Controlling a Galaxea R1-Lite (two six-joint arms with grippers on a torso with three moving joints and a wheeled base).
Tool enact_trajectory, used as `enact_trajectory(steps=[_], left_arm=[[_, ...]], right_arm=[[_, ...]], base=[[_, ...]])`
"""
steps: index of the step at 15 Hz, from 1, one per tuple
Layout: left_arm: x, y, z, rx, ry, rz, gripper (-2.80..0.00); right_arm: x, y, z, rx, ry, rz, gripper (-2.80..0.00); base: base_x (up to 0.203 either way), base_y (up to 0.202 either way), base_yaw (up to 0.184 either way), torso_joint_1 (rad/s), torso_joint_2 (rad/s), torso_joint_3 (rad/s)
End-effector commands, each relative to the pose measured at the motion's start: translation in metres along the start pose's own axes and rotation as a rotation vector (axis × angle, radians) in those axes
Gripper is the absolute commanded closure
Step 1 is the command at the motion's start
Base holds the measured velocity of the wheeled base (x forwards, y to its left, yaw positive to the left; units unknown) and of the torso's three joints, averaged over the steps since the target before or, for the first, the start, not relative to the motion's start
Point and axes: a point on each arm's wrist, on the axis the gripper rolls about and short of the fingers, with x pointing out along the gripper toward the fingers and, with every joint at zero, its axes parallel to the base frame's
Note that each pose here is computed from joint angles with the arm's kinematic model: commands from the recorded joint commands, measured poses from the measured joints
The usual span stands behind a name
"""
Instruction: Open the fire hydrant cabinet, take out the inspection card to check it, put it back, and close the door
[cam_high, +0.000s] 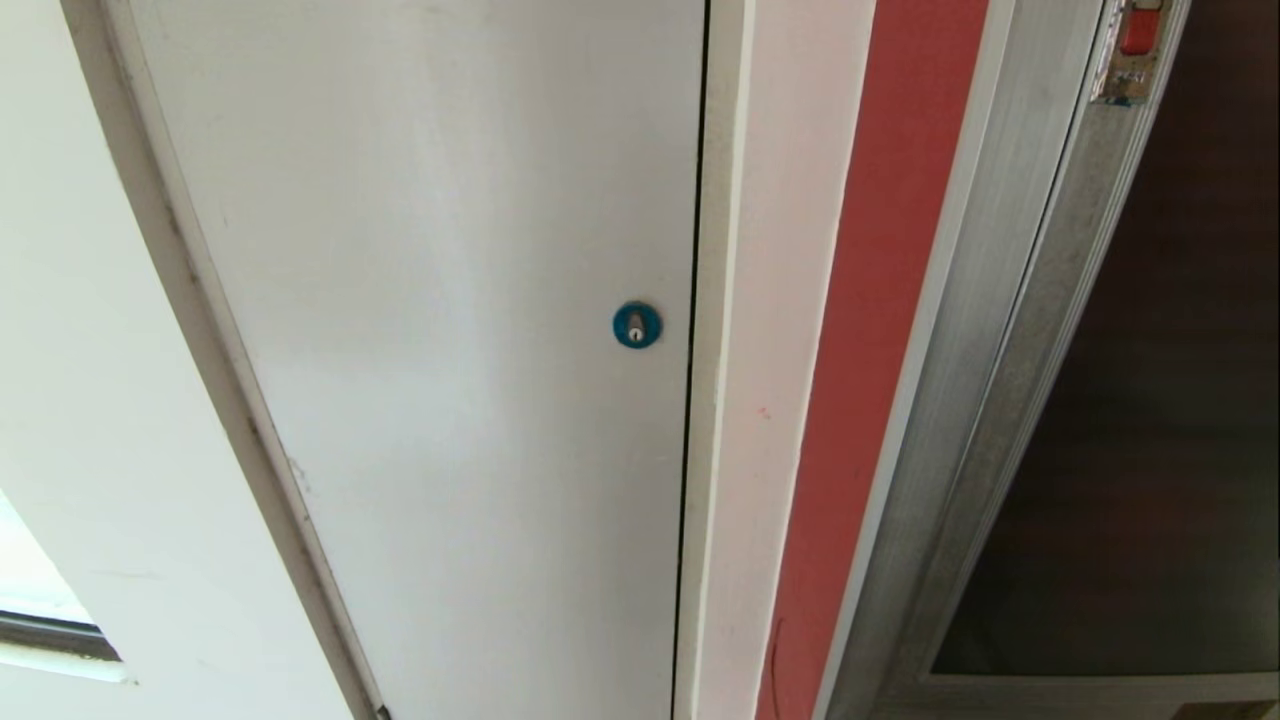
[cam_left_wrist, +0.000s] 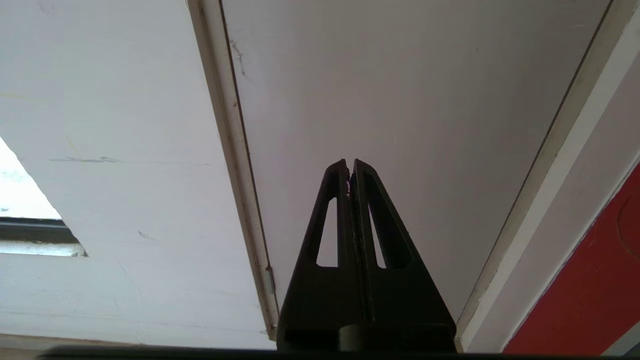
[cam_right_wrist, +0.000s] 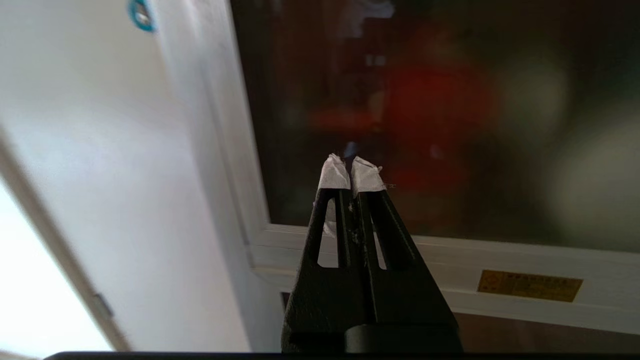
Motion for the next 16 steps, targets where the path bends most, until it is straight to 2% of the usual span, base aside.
enact_trajectory(steps=[1,3,6,8,9,16], left_arm=[[0.000,0.000,0.000,0.000,0.001,0.001,0.00],[0.000,0.000,0.000,0.000,0.001,0.001,0.00],[0.000,0.000,0.000,0.000,0.001,0.001,0.00],[0.000,0.000,0.000,0.000,0.001,0.001,0.00],[0.000,0.000,0.000,0.000,0.000,0.001,0.00],[0.000,0.000,0.000,0.000,0.001,0.001,0.00]], right_arm=[[0.014,-0.005,-0.028,-0.007,-0.018,-0.018,0.00],[0.023,-0.008,-0.044,-0.037,-0.037,-0.032,0.00],[0.026,-0.011,-0.058,-0.087,-0.006,-0.067,0.00],[0.027,-0.013,-0.068,-0.133,0.067,-0.095,0.00],[0.027,-0.013,-0.072,-0.139,0.104,-0.106,0.00],[0.027,-0.013,-0.072,-0.135,0.104,-0.105,0.00]], base=[[0.000,0.000,0.000,0.000,0.00,0.000],[0.000,0.000,0.000,0.000,0.00,0.000],[0.000,0.000,0.000,0.000,0.00,0.000],[0.000,0.000,0.000,0.000,0.00,0.000],[0.000,0.000,0.000,0.000,0.00,0.000],[0.000,0.000,0.000,0.000,0.00,0.000]])
